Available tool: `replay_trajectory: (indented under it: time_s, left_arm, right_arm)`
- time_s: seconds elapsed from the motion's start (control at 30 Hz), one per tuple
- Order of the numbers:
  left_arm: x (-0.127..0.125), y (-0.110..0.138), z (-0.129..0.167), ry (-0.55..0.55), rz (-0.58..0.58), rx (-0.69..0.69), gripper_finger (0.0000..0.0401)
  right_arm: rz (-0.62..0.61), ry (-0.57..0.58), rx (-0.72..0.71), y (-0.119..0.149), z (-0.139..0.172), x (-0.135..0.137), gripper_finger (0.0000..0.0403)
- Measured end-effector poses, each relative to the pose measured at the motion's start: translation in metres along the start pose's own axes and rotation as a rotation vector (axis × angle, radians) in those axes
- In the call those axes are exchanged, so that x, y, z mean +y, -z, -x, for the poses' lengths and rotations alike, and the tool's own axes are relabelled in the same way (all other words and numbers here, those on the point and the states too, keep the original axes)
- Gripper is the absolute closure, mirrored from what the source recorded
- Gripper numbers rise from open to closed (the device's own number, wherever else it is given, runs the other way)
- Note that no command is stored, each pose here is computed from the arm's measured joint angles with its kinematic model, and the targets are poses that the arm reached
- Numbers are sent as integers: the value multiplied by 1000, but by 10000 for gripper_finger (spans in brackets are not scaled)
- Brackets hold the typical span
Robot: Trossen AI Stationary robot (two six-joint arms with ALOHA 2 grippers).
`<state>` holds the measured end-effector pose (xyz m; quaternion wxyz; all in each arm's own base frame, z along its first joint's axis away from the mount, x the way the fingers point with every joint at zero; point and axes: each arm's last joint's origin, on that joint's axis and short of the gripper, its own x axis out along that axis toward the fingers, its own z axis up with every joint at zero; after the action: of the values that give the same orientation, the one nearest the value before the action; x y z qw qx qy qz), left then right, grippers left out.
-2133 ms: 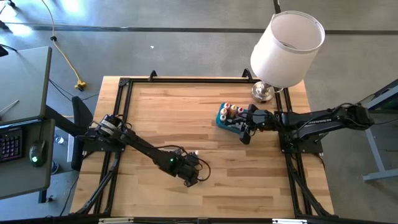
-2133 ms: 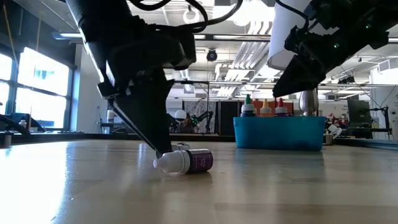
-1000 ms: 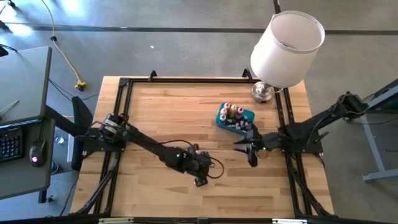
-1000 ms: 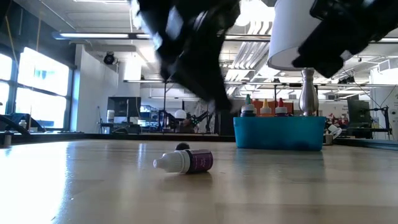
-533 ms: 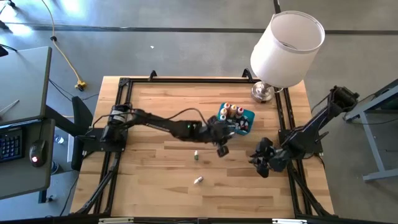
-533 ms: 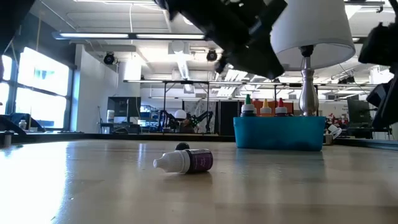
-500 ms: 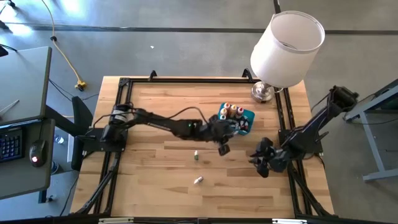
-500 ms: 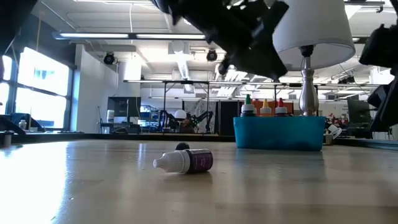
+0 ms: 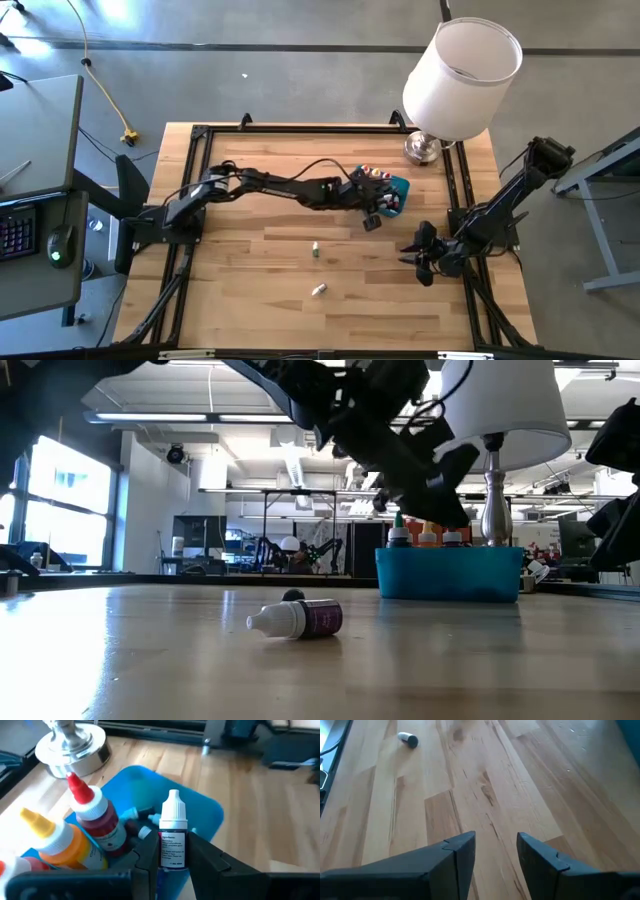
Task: Pick & Place food coloring
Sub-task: Put the small pink food coloring bottle into the blue bin, then put the small green food coloring bottle into the blue bin
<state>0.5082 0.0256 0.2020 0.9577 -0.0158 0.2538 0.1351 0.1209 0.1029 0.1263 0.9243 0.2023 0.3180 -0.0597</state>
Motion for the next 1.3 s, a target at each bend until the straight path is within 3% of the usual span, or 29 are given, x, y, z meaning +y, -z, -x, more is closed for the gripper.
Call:
replay_trajectory:
  time_s: [0.33,0.5,0.6,0.73,0.87,1.0,1.17,1.3]
  left_arm:
    - [3,-1,-4,-110,-34,2,233]
    - [-2,-20,4,-65,-22,-16,219]
    - [-14,-44,27,18,-44,53,225]
    - [-35,-82,80,46,-116,166,241]
    - [-60,-96,128,81,-188,300,256]
    - [-87,-79,159,98,-167,457,260]
    - [-112,-49,182,-88,-99,596,260]
    - [-133,-13,176,-146,24,676,260]
  right_arm:
    - [-8,-22,-17,-2,0,2,265]
    - [21,-35,-60,-5,0,5,265]
    - [63,-38,-109,-7,-1,8,265]
    - [94,-54,-158,-9,-4,14,265]
    - [108,-60,-179,-7,-12,18,265]
    - [128,-70,-200,-5,-23,22,265]
    - [157,-105,-188,0,-40,26,265]
    - [164,-104,-154,1,-54,32,265]
